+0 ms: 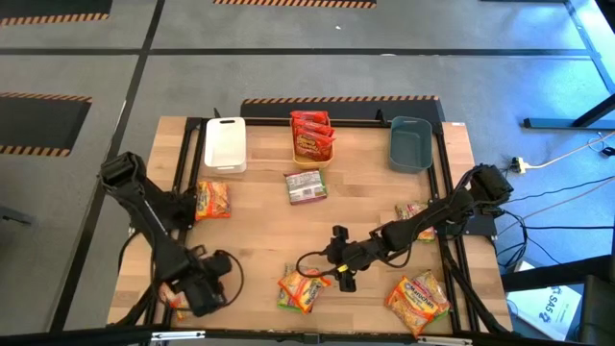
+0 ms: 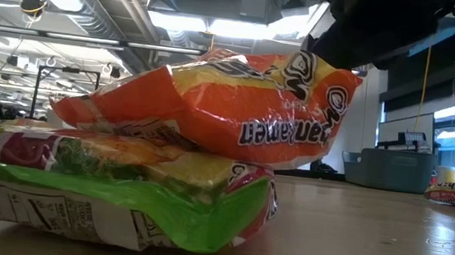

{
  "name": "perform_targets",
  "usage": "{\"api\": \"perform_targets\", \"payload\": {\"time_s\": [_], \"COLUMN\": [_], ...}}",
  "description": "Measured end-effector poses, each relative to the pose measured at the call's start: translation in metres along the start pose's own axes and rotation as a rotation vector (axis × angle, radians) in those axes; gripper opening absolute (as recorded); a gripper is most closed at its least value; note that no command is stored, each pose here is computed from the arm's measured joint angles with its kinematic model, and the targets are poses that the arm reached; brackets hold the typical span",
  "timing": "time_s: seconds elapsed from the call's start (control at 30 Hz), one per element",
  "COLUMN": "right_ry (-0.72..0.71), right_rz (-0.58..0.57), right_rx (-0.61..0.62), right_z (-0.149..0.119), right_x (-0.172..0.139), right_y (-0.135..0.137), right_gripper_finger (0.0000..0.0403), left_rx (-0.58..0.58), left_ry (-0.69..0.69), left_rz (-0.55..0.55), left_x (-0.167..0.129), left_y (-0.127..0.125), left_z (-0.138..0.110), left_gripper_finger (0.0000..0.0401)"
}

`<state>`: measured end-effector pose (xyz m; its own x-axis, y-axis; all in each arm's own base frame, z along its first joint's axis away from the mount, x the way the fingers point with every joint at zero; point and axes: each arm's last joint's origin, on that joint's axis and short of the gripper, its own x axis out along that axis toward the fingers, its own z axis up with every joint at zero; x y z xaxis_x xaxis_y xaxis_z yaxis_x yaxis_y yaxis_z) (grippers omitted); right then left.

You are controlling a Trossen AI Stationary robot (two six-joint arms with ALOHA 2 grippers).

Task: Sort Maruchan noodles
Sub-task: Put the orange noodle pack into the yellow bin

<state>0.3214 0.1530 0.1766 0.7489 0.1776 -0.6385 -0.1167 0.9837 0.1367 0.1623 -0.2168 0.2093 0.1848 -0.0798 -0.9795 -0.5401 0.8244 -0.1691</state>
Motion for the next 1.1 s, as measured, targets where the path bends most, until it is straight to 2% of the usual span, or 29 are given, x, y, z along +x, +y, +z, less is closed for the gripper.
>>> {"api": "perform_targets", "payload": {"time_s": [0.1,0.2,0.37,0.47,0.7,0.83,0.97,1.1], "right_ry": [0.002,0.002,0.001,-0.007,-0.012,-0.014,-0.015,-0.020], "right_rz": [0.000,-0.001,-0.003,-0.026,-0.046,-0.051,-0.055,-0.060], "right_rx": [0.001,0.004,-0.005,-0.022,-0.048,-0.069,-0.070,-0.068], "right_z": [0.000,0.000,0.000,0.000,0.000,0.000,0.001,0.001], "right_x": [0.000,0.000,0.000,0.000,0.000,0.000,0.000,0.000], "right_y": [0.000,0.000,0.000,-0.001,-0.002,-0.002,-0.002,-0.002], "right_gripper_finger": [0.0246,0.0246,0.0246,0.0246,0.0246,0.0246,0.0246,0.0246], "left_rx": [0.038,0.034,0.082,0.085,-0.055,-0.086,-0.076,-0.016], "left_ry": [-0.010,0.100,0.096,0.115,0.347,0.414,0.379,0.247], "left_rz": [-0.018,-0.039,-0.139,-0.130,-0.037,0.009,-0.007,-0.035], "left_x": [0.013,0.017,-0.008,-0.016,-0.009,-0.005,0.007,0.014], "left_y": [0.005,0.006,-0.012,-0.015,-0.004,0.002,0.006,0.007], "left_z": [0.011,0.017,0.013,0.001,-0.040,-0.053,-0.049,-0.033], "left_gripper_finger": [0.0193,0.0193,0.0193,0.0193,0.0193,0.0193,0.0193,0.0192]}}
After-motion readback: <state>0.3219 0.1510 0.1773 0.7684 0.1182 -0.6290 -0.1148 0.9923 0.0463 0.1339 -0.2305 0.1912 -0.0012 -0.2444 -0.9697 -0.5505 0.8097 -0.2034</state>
